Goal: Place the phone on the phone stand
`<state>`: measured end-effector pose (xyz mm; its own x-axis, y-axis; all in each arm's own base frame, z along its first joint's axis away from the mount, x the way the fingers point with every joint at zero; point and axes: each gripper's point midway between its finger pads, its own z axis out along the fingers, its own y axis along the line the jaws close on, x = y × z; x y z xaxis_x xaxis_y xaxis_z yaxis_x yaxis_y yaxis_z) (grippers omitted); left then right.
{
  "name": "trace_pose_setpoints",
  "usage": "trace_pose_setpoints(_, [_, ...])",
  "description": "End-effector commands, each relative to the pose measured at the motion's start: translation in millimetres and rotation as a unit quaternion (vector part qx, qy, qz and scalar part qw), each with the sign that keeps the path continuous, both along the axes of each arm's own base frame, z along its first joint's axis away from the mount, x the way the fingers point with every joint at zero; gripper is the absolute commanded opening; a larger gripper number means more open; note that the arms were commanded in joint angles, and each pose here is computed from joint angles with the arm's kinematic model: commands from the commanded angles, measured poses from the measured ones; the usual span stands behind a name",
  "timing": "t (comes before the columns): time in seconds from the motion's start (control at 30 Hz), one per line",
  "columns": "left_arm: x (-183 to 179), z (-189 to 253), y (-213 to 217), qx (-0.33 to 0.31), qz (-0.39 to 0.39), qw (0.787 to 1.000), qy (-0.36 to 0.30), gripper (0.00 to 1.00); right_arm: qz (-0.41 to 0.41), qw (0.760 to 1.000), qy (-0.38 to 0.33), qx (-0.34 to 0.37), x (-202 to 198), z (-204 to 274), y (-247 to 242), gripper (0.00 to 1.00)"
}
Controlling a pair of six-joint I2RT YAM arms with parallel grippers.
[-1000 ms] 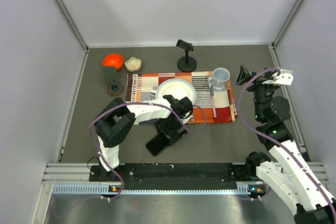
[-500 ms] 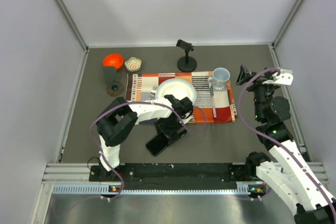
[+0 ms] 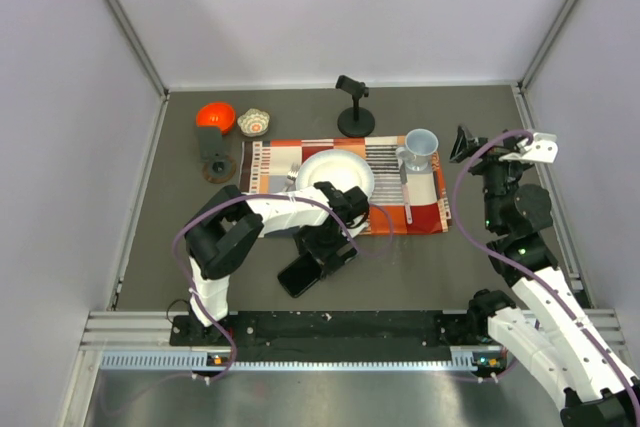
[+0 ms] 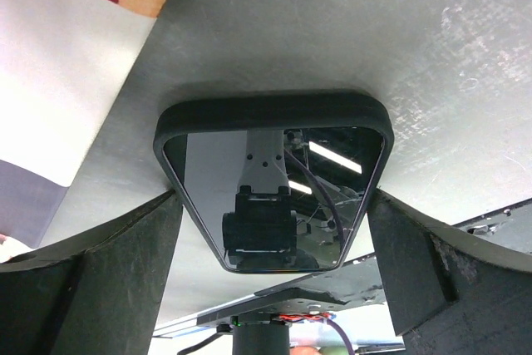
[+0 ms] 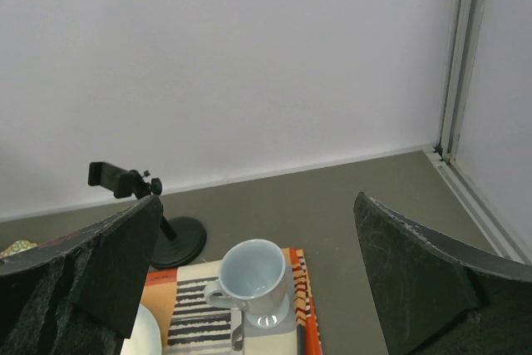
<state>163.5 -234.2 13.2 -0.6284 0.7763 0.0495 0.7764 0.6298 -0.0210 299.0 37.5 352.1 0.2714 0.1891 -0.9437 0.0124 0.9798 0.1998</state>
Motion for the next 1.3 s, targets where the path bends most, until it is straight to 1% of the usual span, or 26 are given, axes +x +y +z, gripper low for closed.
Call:
trace_pose_setpoints(0.0, [1.3,-12.4,4.1,0.009,-0.002,1.0,-0.002,0.97,0.008,1.0,-0.023,0.006,-2.7,10.2,4.1,0.99])
trace_pose_setpoints(0.23, [0.3,-19.5,5.7,0.009,-0.004,1.0,-0.002,0.93,0.007,1.0,-0.025,0.005,-4.1,10.9,3.6,0.99])
trace_pose_setpoints(0.37, [-0.2,-19.7,5.6,0.006,-0.008,1.0,-0.001,0.85,0.005,1.0,-0.026,0.005,-5.1,10.9,2.8,0.99])
trace_pose_setpoints(0.4, [-0.4,-19.6,5.9,0.006,-0.008,1.0,-0.001,0.76,0.004,1.0,-0.027,0.005,-5.5,11.7,2.4,0.99])
trace_pose_setpoints(0.47, [-0.3,-19.2,5.8,0.007,-0.008,1.0,-0.002,0.66,0.003,1.0,-0.027,0.005,-5.4,11.3,1.9,0.99])
trace_pose_setpoints(0.5, [0.7,-16.8,5.1,0.004,-0.006,1.0,-0.006,0.58,0.005,1.0,-0.027,0.005,-5.8,11.3,2.7,0.99])
trace_pose_setpoints(0.53, [0.8,-14.6,3.5,0.0,-0.005,1.0,-0.009,0.53,0.004,1.0,-0.028,0.004,-5.8,11.6,2.4,0.99])
trace_pose_setpoints(0.57, [5.8,-11.7,6.0,0.007,-0.001,1.0,-0.026,0.5,0.003,1.0,-0.027,0.005,-5.8,11.3,2.2,0.99])
trace_pose_setpoints(0.6, [7.9,-4.2,4.8,0.001,0.001,0.999,-0.038,0.47,0.003,1.0,-0.026,0.004,-5.4,10.8,2.0,0.99])
trace_pose_setpoints(0.63, [9.8,1.5,1.8,-0.007,0.002,0.999,-0.045,0.4,0.003,1.0,-0.028,0.005,-5.5,11.5,2.2,0.99])
trace_pose_setpoints(0.7, [10.4,18.0,-1.9,-0.022,0.004,0.998,-0.059,0.33,0.004,1.0,-0.026,0.005,-5.1,10.5,2.7,0.99])
trace_pose_setpoints(0.77, [13.4,29.8,-5.5,-0.032,0.003,0.997,-0.075,0.22,0.005,1.0,-0.027,0.005,-4.8,10.8,3.1,0.99])
trace_pose_setpoints(0.8, [14.2,38.6,-7.1,-0.041,0.003,0.996,-0.084,0.2,0.005,1.0,-0.026,0.005,-4.5,10.4,3.3,0.99])
trace_pose_setpoints(0.83, [16.1,43.2,-7.1,-0.042,0.004,0.995,-0.092,0.13,0.005,1.0,-0.026,0.005,-4.5,10.4,3.3,0.99])
trace_pose_setpoints(0.87, [17.2,45.7,-7.5,-0.043,0.009,0.994,-0.097,0.0,0.006,1.0,-0.027,0.006,-4.7,10.5,3.5,0.99])
trace_pose_setpoints(1.13, [16.9,62.9,-13.9,-0.081,0.023,0.989,-0.118,0.0,0.003,1.0,-0.026,0.005,-5.3,10.5,2.4,0.99])
trace_pose_setpoints(1.27, [26.3,78.3,-17.7,-0.112,0.043,0.98,-0.158,0.0,0.003,1.0,-0.028,0.005,-5.7,10.9,2.2,0.99])
